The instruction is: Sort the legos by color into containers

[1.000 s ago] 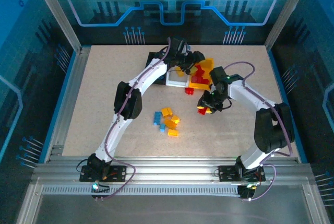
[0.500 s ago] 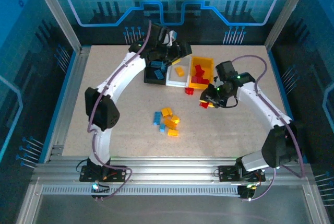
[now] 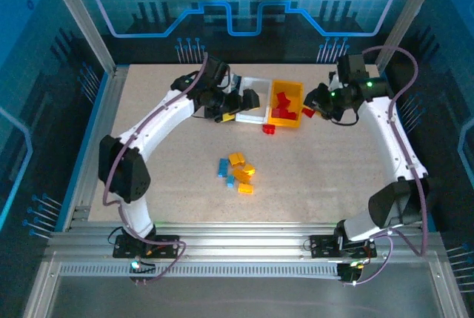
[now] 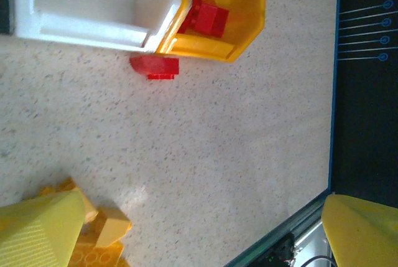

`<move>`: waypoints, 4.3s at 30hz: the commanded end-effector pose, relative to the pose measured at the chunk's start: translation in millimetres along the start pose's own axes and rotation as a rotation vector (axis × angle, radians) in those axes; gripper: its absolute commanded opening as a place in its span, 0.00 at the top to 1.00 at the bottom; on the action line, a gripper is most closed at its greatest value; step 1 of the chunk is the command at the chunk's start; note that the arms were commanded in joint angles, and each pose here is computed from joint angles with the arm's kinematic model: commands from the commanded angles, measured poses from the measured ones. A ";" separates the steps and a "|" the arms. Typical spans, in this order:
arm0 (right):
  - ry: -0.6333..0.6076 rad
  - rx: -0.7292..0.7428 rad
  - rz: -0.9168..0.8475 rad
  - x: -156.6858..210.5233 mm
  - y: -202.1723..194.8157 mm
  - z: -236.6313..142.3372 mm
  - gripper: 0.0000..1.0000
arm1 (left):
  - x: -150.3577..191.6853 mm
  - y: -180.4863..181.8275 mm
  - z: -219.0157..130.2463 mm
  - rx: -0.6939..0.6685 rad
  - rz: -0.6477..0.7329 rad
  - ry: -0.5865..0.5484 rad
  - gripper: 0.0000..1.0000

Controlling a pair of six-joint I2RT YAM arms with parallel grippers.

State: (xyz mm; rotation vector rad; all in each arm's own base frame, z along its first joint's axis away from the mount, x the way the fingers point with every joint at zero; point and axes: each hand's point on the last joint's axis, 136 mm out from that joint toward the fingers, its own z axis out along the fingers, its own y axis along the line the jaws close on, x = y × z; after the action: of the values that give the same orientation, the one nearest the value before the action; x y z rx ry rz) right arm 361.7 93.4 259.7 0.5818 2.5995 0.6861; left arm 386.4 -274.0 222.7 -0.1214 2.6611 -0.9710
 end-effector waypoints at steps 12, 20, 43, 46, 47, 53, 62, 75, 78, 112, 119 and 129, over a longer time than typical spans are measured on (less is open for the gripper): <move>0.065 0.034 -0.049 -65.7 -10.2 62.1 0.75 | 81.2 50.8 -83.6 -0.114 -0.121 -0.096 0.01; 0.066 0.091 -0.200 -80.3 8.9 92.2 0.74 | 107.6 72.1 -109.2 -0.152 -0.242 -0.164 0.01; 0.017 0.157 -0.256 -79.4 27.0 104.2 0.36 | 120.7 70.1 -123.9 -0.201 -0.158 -0.109 0.01; 0.024 0.182 -0.291 -55.9 34.8 98.4 0.36 | 121.8 65.2 -127.2 -0.192 -0.102 -0.087 0.01; 0.035 0.195 -0.307 -45.4 36.4 97.9 0.36 | 123.2 64.7 -127.8 -0.189 -0.086 -0.080 0.01; 0.177 0.305 -0.365 56.9 27.9 101.9 0.35 | 141.7 78.0 -129.2 -0.197 -0.029 -0.031 0.01; 0.356 0.424 -0.485 196.2 11.8 124.9 0.35 | 165.3 100.0 -127.5 -0.201 -0.007 0.033 0.01; 0.078 0.488 -0.320 121.3 4.1 176.5 0.32 | 172.2 102.4 -126.1 -0.176 -0.122 0.023 0.01; 0.020 0.512 -0.338 102.0 3.7 192.3 0.29 | 177.3 108.8 -126.7 -0.189 -0.184 0.014 0.01; 0.099 0.491 -0.372 57.3 -24.7 275.6 0.51 | 173.9 118.4 -128.0 -0.232 -0.226 -0.025 0.01; 0.112 0.467 -0.387 67.7 -26.6 243.0 0.59 | 170.3 120.3 -114.0 -0.209 -0.258 -0.028 0.01; 0.041 0.370 -0.352 46.1 -17.3 169.8 0.60 | 158.5 115.8 -85.4 -0.176 -0.272 0.001 0.01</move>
State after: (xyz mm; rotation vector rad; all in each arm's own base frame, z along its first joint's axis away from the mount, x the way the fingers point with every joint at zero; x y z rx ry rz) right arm 389.5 180.5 71.4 0.1590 2.8356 0.0512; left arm 204.5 -151.6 171.2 -0.5299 2.7792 -0.7442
